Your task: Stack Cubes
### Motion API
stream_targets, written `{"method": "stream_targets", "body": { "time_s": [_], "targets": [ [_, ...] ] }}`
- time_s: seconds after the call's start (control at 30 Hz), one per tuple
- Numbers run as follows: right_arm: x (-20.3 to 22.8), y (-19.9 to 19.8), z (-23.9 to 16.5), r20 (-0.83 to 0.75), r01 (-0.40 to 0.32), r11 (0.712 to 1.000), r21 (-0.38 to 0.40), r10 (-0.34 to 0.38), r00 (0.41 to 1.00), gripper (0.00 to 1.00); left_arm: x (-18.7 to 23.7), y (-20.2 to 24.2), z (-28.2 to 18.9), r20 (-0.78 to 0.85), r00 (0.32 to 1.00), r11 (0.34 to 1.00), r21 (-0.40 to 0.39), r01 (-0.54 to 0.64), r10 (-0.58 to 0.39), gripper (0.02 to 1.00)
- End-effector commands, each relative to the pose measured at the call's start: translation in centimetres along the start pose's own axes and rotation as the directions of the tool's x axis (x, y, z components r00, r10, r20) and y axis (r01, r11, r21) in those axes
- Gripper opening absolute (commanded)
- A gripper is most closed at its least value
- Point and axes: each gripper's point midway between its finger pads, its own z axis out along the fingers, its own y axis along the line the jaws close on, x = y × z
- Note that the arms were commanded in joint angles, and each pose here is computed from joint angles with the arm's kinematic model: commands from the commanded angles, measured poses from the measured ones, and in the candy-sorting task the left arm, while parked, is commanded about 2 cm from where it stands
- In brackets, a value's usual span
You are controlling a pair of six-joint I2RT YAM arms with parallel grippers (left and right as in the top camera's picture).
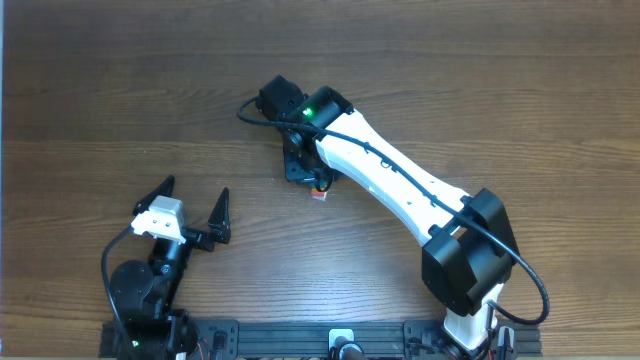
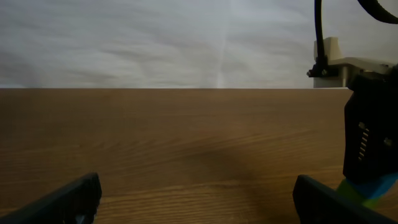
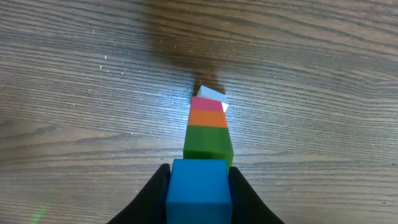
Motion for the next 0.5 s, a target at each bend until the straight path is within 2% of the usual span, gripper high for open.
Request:
{"method": "stream_targets", "body": {
  "time_s": [0.03, 0.5],
  "targets": [
    [-0.17, -0.64, 0.6, 0.0, -0.016, 0.999, 0.031, 0.016, 1.0, 0.009, 0.25, -0.25, 0.04, -0.001, 1.0, 1.0, 0.014, -0.014, 0.014, 1.0],
    [-0.18, -1.19, 0.74, -0.012, -0.042, 0.998, 0.041, 0.043, 0.999, 0.009, 0.26, -0.25, 0.04, -0.002, 1.0, 1.0, 0.014, -0.014, 0.014, 1.0]
  ]
}}
